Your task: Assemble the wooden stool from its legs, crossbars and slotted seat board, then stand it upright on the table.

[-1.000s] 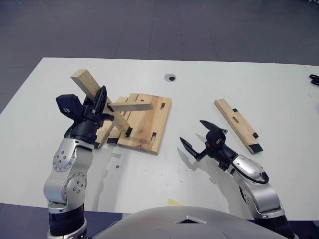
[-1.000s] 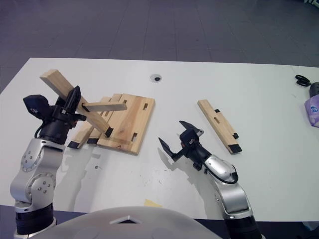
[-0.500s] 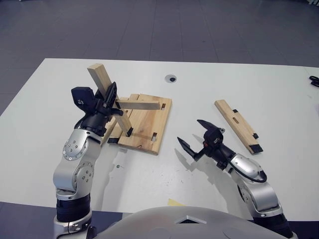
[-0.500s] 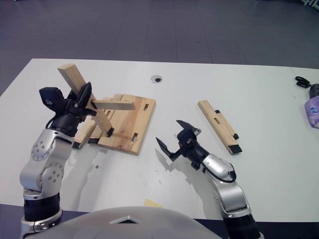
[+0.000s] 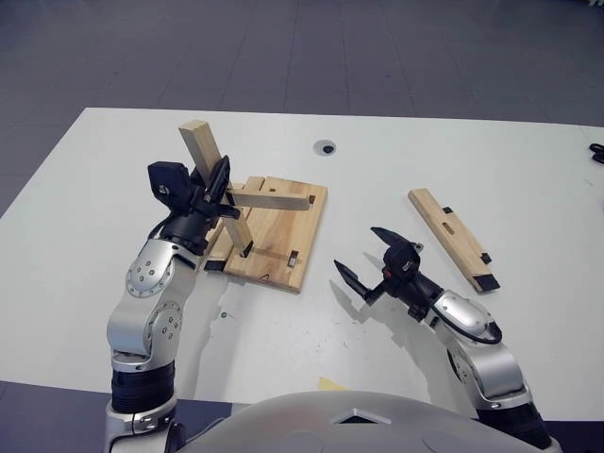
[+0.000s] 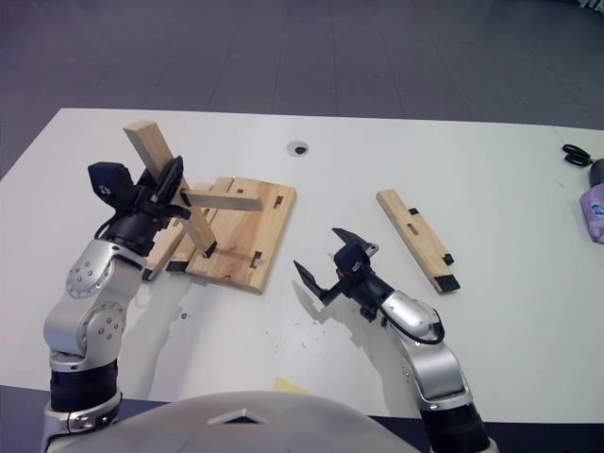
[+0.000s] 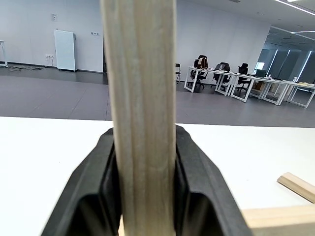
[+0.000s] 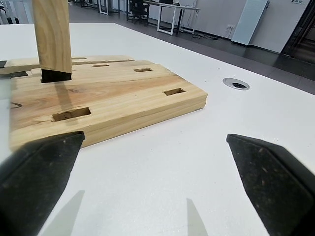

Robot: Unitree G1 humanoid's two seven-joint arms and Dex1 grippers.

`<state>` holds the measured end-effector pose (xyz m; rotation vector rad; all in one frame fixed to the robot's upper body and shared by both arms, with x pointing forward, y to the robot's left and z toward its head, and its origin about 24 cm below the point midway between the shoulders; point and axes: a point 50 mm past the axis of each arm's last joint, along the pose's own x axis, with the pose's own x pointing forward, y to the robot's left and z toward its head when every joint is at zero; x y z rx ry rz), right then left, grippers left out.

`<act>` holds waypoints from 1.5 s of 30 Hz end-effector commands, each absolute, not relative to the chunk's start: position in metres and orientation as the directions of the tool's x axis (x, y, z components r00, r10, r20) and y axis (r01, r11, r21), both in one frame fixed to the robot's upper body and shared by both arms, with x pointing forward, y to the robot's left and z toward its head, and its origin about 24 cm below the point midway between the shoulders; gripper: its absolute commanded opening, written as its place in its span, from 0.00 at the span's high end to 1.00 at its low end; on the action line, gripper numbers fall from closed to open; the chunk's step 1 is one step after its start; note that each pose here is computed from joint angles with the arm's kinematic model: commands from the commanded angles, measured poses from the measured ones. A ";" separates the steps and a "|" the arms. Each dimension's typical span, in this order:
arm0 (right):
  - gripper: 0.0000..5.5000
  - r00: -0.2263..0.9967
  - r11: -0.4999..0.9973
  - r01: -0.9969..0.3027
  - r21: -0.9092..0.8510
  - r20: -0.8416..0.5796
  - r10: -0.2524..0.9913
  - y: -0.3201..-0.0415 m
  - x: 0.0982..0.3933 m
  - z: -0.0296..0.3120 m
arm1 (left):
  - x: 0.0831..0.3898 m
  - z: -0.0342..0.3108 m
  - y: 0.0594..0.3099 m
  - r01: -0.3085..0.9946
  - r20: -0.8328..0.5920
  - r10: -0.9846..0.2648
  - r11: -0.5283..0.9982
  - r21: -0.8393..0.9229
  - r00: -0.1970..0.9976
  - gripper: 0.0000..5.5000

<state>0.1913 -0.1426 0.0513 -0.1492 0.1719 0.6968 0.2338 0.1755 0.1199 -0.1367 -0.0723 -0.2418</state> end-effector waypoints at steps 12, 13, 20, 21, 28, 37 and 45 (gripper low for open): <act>0.02 0.741 0.740 -0.665 -0.106 -0.216 0.635 -0.145 0.194 0.053 | 0.169 0.038 0.208 0.039 -0.261 -0.064 0.994 -0.100 0.963 0.81; 0.02 0.741 0.739 -0.665 -0.108 -0.216 0.636 -0.145 0.195 0.053 | 0.167 0.037 0.209 0.021 -0.265 -0.049 0.994 -0.104 0.963 0.81; 0.02 0.737 0.731 -0.671 -0.123 -0.217 0.640 -0.145 0.198 0.053 | 0.152 0.028 0.213 -0.038 -0.318 -0.013 0.987 -0.155 0.948 0.81; 0.02 0.737 0.731 -0.671 -0.123 -0.216 0.640 -0.145 0.199 0.053 | 0.153 0.028 0.213 -0.031 -0.316 -0.020 0.988 -0.155 0.948 0.81; 0.02 0.744 0.736 -0.664 -0.131 -0.205 0.635 -0.143 0.203 0.055 | 0.168 0.034 0.212 0.017 -0.270 -0.083 0.971 -0.239 0.959 0.81; 0.02 0.738 0.726 -0.672 -0.145 -0.207 0.642 -0.145 0.206 0.057 | 0.194 0.055 0.195 0.271 -0.157 -0.335 0.906 -0.325 0.929 0.81; 0.02 0.721 0.707 -0.691 -0.147 -0.209 0.661 -0.144 0.209 0.059 | 0.214 0.071 0.154 0.530 -0.092 -0.536 0.844 -0.082 0.839 0.81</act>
